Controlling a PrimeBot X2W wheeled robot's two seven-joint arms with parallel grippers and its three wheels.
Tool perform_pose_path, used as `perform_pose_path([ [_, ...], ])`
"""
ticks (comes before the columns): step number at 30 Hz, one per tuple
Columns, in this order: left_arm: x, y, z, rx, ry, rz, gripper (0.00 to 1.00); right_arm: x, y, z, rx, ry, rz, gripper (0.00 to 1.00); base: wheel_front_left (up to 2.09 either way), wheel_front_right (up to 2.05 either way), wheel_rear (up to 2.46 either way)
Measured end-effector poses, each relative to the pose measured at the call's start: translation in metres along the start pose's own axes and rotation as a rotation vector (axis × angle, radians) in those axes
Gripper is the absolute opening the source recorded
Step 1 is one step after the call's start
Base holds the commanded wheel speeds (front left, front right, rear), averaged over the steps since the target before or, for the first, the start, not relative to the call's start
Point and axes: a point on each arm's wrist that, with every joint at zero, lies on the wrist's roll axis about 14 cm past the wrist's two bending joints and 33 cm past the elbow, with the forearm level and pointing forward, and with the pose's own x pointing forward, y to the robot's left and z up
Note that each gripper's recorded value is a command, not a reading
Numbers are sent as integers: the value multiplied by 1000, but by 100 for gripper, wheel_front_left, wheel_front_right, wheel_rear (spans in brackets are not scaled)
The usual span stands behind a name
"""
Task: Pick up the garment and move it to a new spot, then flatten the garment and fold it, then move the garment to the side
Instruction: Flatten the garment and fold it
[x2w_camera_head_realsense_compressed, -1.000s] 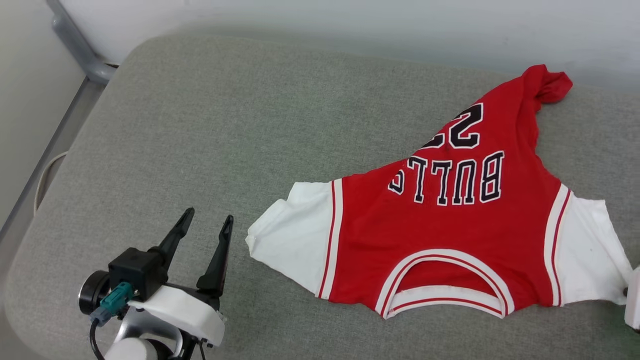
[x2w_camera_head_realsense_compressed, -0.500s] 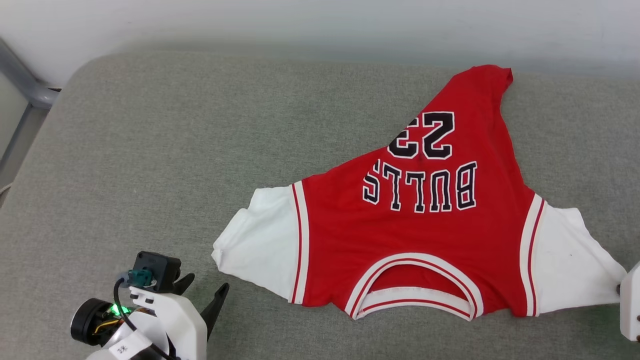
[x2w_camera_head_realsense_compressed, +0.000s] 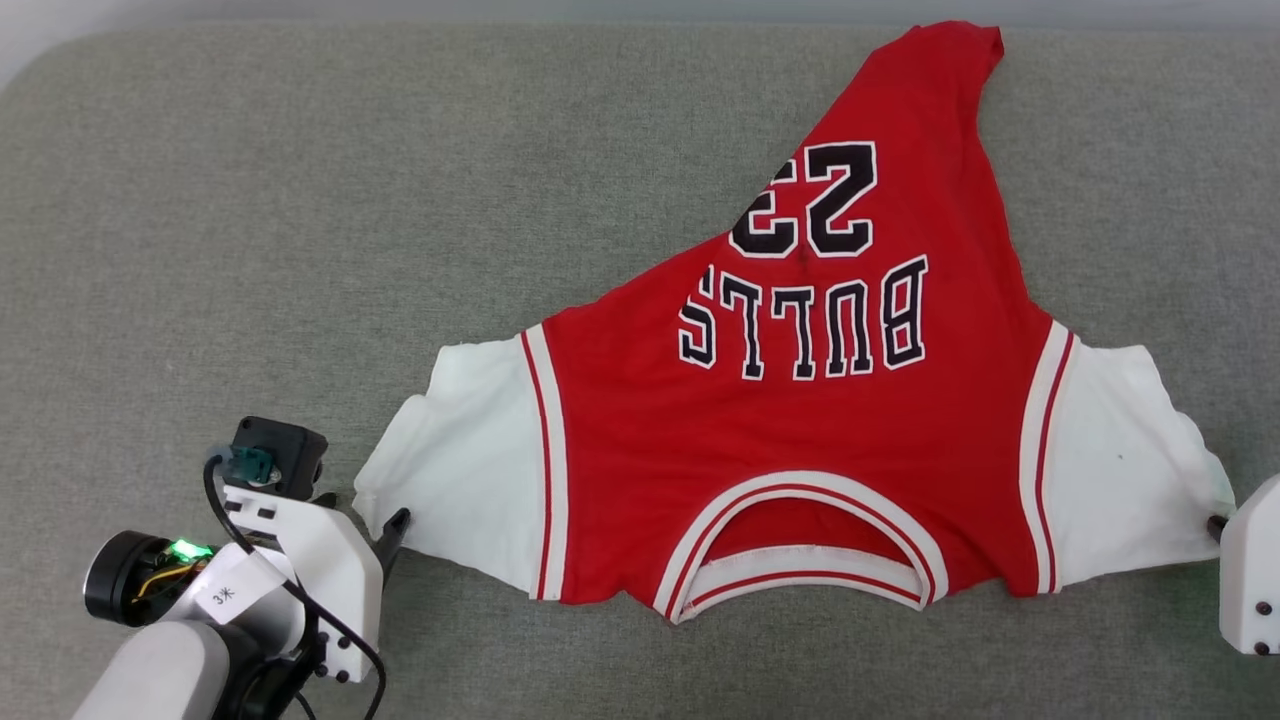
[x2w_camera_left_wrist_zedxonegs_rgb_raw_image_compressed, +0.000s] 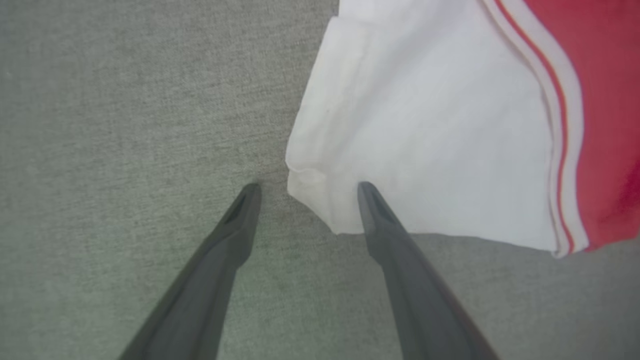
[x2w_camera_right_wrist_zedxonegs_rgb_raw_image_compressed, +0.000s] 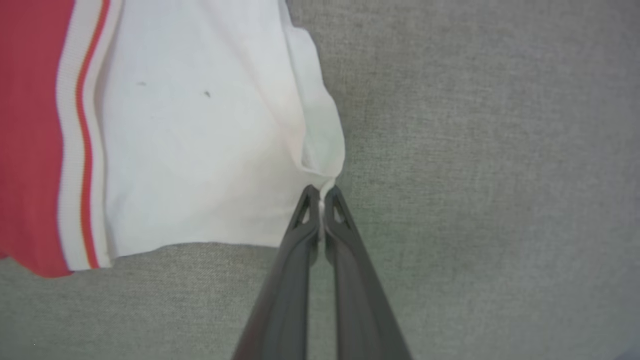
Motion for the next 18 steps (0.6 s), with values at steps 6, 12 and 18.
perform_pose_path([
  [6, 16, -3, -11, -23, 78, -22, 100, 4, -1, -1, -20, 9, -14, 0, 0, 0, 0],
  [12, 18, -9, -18, -53, 124, -57, 0, 5, 1, -1, -29, 12, -16, 0, 0, 0, 0],
  [18, 9, -16, -18, -46, 105, -77, 0, 0, 3, 7, -33, -22, -11, 0, 0, 0, 0],
])
